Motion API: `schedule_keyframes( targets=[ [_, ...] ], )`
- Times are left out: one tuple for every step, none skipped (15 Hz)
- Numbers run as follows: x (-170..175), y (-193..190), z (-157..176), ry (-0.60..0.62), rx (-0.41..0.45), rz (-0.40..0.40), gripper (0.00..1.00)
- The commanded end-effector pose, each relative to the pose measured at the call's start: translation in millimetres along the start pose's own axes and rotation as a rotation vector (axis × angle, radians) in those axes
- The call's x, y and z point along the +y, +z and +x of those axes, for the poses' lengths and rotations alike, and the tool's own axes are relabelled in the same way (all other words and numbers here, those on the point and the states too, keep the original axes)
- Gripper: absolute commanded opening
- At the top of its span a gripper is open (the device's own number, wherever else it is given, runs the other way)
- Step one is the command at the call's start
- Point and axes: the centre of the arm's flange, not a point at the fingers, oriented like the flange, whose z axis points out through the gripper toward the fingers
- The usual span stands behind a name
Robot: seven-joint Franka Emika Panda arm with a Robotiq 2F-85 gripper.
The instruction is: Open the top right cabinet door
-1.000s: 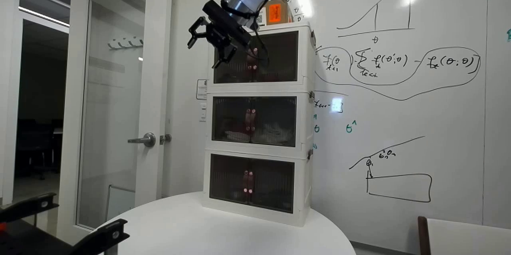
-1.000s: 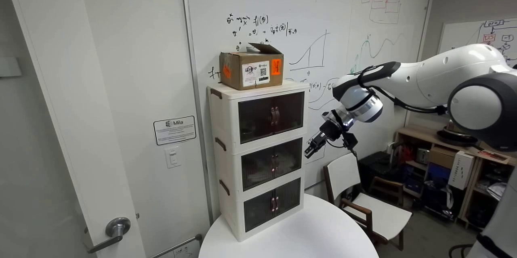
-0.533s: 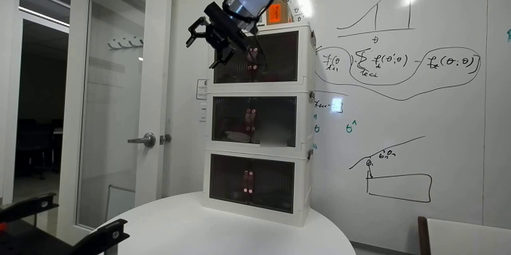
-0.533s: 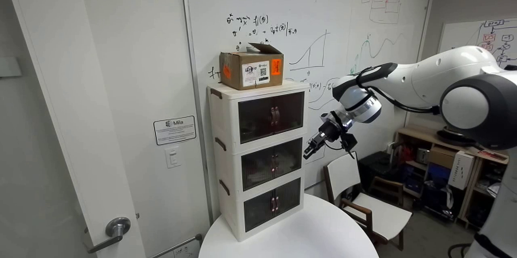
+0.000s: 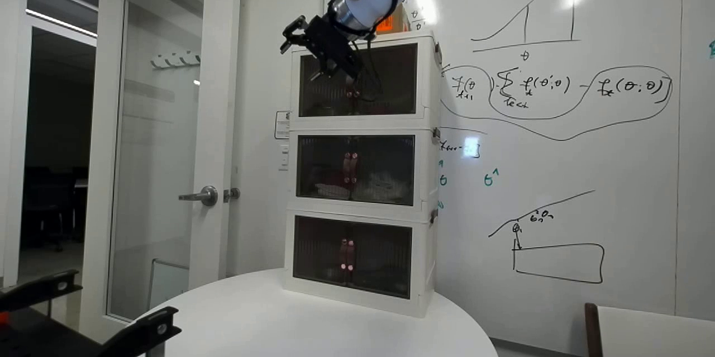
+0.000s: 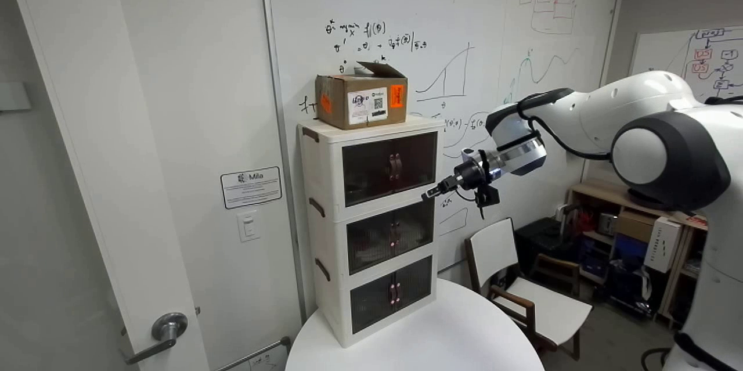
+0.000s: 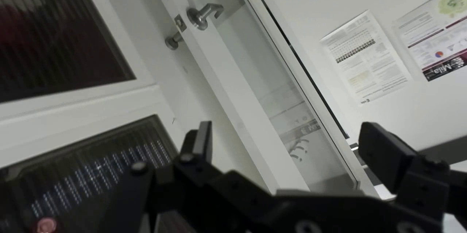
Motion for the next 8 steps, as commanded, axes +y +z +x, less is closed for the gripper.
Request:
schedule_keyframes(
  targets=[
    [29, 1, 30, -0.17, 0.102, 0.002, 1.0],
    [34, 2, 36, -0.214, 0.125, 0.006, 1.0],
    [40, 3, 43, -0.249, 0.147, 0.005, 1.0],
    [44, 4, 48, -0.277, 0.162, 0.001, 1.0],
    [50, 3, 51, -0.297, 0.175, 0.0, 1.0],
    [55, 3, 53, -0.315, 0.188, 0.004, 1.0],
    [62, 0, 54, -0.322, 0.205, 0.005, 1.0],
    [67, -2, 54, -0.332, 0.215, 0.0, 1.0]
  ],
)
